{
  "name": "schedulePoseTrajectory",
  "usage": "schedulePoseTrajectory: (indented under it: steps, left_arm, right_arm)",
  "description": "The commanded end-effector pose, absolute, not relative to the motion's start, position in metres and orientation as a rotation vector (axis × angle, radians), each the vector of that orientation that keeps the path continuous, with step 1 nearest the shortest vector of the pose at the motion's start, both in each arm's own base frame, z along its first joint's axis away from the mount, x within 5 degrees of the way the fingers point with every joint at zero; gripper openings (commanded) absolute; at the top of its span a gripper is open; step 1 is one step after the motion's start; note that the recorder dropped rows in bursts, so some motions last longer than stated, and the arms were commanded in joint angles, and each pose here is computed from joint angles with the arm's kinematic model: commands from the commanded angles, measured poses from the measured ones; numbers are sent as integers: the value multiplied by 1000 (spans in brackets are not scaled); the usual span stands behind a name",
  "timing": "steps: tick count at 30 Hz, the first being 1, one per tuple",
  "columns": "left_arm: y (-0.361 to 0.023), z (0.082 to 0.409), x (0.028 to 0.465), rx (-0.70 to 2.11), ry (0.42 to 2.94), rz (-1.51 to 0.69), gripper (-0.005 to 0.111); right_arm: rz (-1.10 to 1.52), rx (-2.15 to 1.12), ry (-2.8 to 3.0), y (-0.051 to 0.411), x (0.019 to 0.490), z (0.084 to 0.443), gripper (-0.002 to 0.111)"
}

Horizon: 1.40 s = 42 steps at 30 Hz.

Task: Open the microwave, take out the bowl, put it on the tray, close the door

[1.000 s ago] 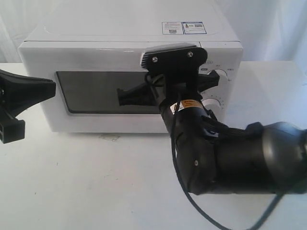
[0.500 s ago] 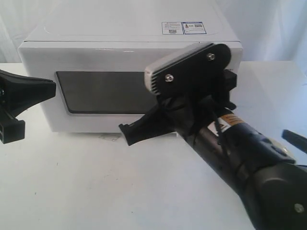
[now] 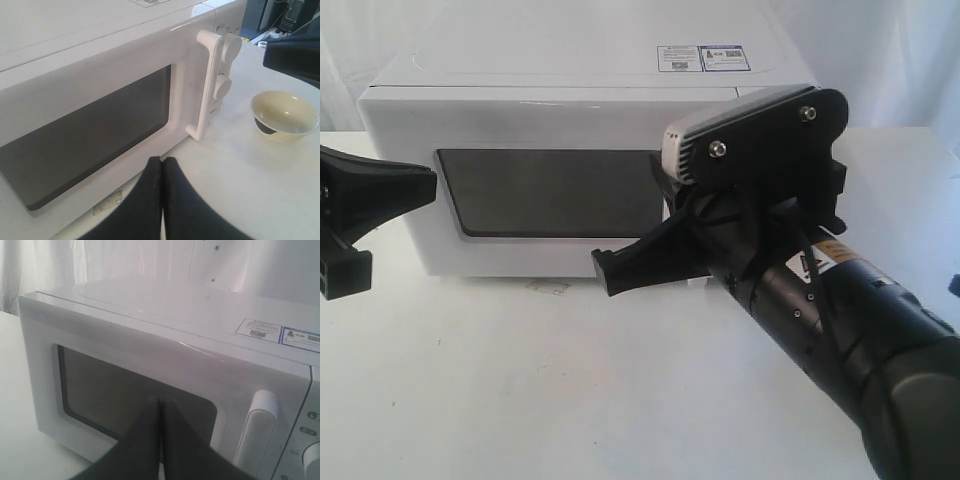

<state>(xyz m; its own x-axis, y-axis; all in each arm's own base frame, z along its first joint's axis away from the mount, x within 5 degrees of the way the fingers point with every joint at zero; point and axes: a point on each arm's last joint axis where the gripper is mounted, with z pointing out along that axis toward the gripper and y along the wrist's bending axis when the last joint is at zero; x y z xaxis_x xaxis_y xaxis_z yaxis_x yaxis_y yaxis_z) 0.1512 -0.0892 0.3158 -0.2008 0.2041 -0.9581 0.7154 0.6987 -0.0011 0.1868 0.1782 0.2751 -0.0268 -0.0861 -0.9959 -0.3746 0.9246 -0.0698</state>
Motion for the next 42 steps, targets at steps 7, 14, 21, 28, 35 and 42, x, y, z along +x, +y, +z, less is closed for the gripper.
schedulePoseTrajectory:
  steps: [7,14,21,28,35,42]
  left_arm:
    - [-90,314,149,760,1750,-548,0]
    - [-79,326,123,932,1629,-347,0]
    - [-51,350,59,732,1519,-277,0]
    - [-25,319,30,288,1673,-234,0]
    - [-13,276,40,-10,1852,-239,0]
    - [-10,241,56,-85,1791,-235,0]
  right_arm:
    - [233,-374,1587,177,185,275,0]
    - [233,-374,1587,177,185,275,0]
    - [231,-372,1585,177,185,275,0]
    - [242,-359,1587,177,185,275,0]
    - [245,-358,1589,177,185,275,0]
    - [244,-357,1587,177,185,275,0]
